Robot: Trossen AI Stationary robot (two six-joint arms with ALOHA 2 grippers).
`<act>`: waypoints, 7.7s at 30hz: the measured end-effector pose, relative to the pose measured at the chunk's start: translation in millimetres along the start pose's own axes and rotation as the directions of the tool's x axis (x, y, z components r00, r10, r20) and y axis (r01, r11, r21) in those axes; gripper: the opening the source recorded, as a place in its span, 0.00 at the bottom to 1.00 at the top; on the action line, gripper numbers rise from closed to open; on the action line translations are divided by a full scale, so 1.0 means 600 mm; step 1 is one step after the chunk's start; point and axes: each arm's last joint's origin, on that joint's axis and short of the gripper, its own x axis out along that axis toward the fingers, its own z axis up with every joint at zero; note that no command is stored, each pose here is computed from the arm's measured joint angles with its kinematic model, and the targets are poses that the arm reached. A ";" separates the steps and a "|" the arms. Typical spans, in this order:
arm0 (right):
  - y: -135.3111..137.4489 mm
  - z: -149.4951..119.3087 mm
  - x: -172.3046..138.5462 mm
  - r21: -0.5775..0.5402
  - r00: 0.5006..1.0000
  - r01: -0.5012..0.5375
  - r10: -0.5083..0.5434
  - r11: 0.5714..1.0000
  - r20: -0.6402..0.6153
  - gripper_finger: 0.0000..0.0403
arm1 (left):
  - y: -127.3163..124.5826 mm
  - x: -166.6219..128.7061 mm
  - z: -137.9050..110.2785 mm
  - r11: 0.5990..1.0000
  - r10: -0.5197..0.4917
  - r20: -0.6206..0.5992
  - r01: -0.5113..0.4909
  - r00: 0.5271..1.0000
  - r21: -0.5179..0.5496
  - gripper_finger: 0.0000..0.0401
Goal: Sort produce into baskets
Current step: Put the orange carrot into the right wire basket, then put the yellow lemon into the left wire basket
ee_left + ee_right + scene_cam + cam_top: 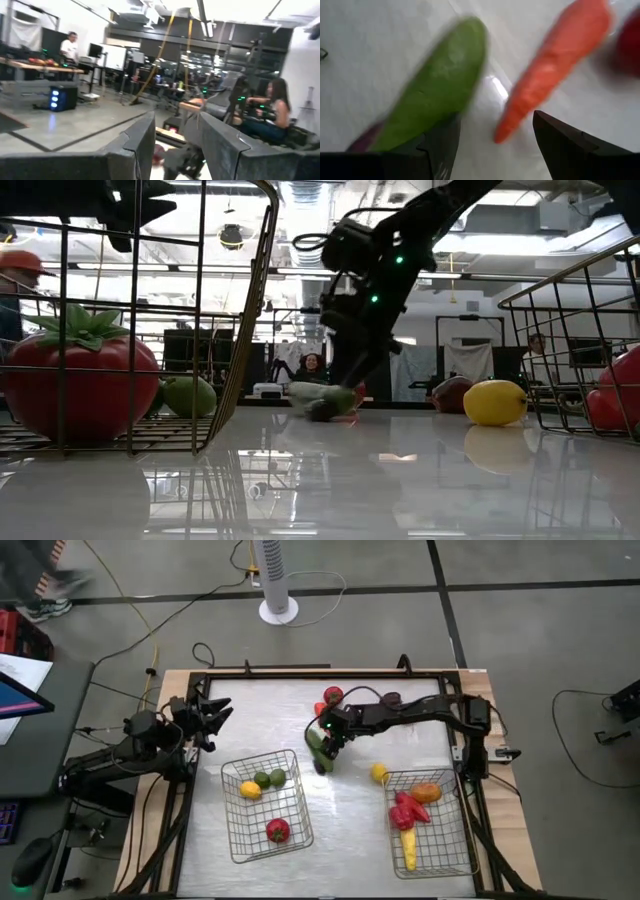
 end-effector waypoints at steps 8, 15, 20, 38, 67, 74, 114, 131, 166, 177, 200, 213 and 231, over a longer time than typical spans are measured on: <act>0.008 -0.001 0.021 -0.012 1.000 0.002 -0.003 1.000 -0.028 0.68 | -0.003 0.000 -0.004 0.997 -0.063 -0.035 0.062 0.997 -0.037 0.33; 0.011 -0.002 0.019 -0.046 0.999 -0.001 -0.001 0.999 -0.032 0.61 | -0.002 0.000 -0.008 0.997 -0.059 -0.062 0.056 0.996 -0.052 0.33; 0.016 0.004 -0.003 -0.083 1.000 -0.007 0.007 0.997 -0.001 0.59 | -0.002 0.000 -0.010 0.997 -0.065 -0.072 0.061 0.995 -0.053 0.33; -0.008 0.014 0.046 0.013 0.959 0.255 -0.254 0.967 0.127 0.58 | -0.002 -0.001 -0.011 0.995 -0.068 -0.080 0.062 0.994 -0.077 0.33; 0.065 0.005 -0.011 -0.192 0.979 0.204 -0.203 0.960 0.023 0.30 | -0.001 -0.001 -0.014 0.997 -0.066 -0.099 0.061 0.993 -0.049 0.33; 0.140 -0.026 -0.155 -0.288 0.984 0.174 -0.156 0.942 0.084 0.32 | -0.001 -0.001 -0.017 0.997 -0.065 -0.115 0.059 0.991 -0.056 0.33; 0.113 -0.342 -0.372 0.012 0.995 0.037 -0.036 0.999 -0.093 0.65 | 0.001 -0.001 -0.020 0.996 -0.035 -0.132 0.023 0.991 -0.086 0.33; 0.032 -0.158 -0.304 0.055 1.000 0.003 -0.001 0.998 -0.030 0.66 | 0.001 -0.001 -0.020 0.995 -0.034 -0.132 0.021 0.991 -0.097 0.33; 0.061 -0.036 -0.115 -0.264 0.753 -0.113 -0.091 0.958 -0.652 0.66 | 0.003 -0.003 -0.027 0.998 -0.024 -0.178 0.012 0.984 -0.066 0.33; 0.051 -0.015 -0.099 -0.342 0.832 -0.112 -0.100 0.933 -0.545 0.68 | 0.003 -0.003 -0.029 1.000 -0.022 -0.186 0.018 0.982 -0.025 0.33; 0.131 -0.057 -0.120 -0.419 0.836 -0.146 -0.115 0.896 -0.537 0.93 | 0.003 -0.003 -0.029 1.000 -0.017 -0.186 0.013 0.982 -0.021 0.33; 0.114 -0.123 -0.079 -0.446 0.770 -0.103 -0.213 0.889 -0.602 0.95 | 0.003 -0.003 -0.029 0.999 -0.017 -0.185 0.010 0.983 -0.038 0.33; 0.070 -0.137 -0.049 -0.412 0.738 -0.080 -0.224 0.908 -0.637 0.71 | 0.003 -0.003 -0.029 0.999 -0.014 -0.185 0.008 0.983 -0.037 0.33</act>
